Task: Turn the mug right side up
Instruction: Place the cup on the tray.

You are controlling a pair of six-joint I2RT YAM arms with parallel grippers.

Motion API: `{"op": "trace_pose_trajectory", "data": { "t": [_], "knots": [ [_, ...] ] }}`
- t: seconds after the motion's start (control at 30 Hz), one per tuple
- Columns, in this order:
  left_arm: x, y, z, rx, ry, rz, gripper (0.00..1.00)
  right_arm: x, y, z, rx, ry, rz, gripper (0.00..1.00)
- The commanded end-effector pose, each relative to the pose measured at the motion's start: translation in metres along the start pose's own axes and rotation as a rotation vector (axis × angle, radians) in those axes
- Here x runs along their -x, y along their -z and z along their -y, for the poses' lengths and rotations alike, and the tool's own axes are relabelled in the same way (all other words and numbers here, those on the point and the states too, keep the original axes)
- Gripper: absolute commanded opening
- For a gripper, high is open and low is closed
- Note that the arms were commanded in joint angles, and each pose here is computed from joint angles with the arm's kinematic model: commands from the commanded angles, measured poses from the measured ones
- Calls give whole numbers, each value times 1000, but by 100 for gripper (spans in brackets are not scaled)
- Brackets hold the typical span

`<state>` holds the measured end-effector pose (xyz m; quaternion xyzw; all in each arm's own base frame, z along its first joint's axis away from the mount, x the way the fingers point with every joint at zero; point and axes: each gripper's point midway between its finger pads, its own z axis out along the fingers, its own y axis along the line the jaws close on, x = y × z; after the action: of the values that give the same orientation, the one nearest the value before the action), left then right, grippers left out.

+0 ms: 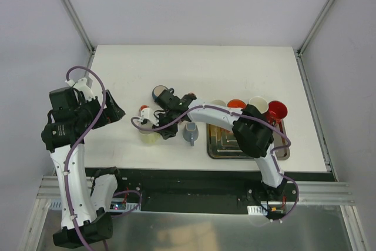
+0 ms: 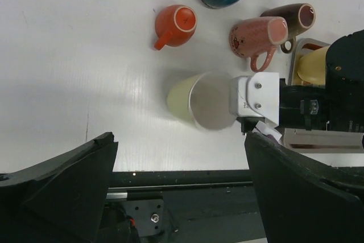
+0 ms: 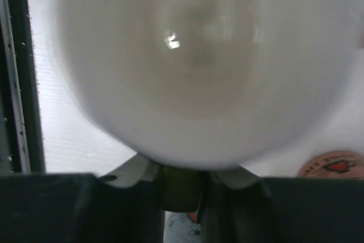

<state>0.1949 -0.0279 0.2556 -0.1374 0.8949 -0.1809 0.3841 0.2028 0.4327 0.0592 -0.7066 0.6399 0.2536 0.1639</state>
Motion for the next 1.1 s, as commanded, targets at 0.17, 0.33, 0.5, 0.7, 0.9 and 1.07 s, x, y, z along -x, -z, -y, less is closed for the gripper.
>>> {"op": "trace_pose_trajectory", "data": {
  "t": [0.17, 0.33, 0.5, 0.7, 0.9, 1.07],
  "knots": [
    [14, 8, 12, -48, -32, 66, 97, 48, 36, 11, -137, -20, 159, 0],
    [40, 11, -1, 46, -49, 134, 95, 74, 93, 5, -215, -51, 276, 0],
    [53, -1, -6, 65, 13, 112, 93, 81, 169, -10, -282, -150, 420, 0],
    [55, -12, 2, 7, 46, 70, 90, 9, 231, -15, -490, -437, 409, 0],
    [65, -25, -6, 31, 75, 49, 89, -88, 263, -36, -638, -832, 413, 0],
    [79, -29, -3, 19, 79, 49, 88, -111, 255, -48, -652, -925, 377, 0]
  ]
}}
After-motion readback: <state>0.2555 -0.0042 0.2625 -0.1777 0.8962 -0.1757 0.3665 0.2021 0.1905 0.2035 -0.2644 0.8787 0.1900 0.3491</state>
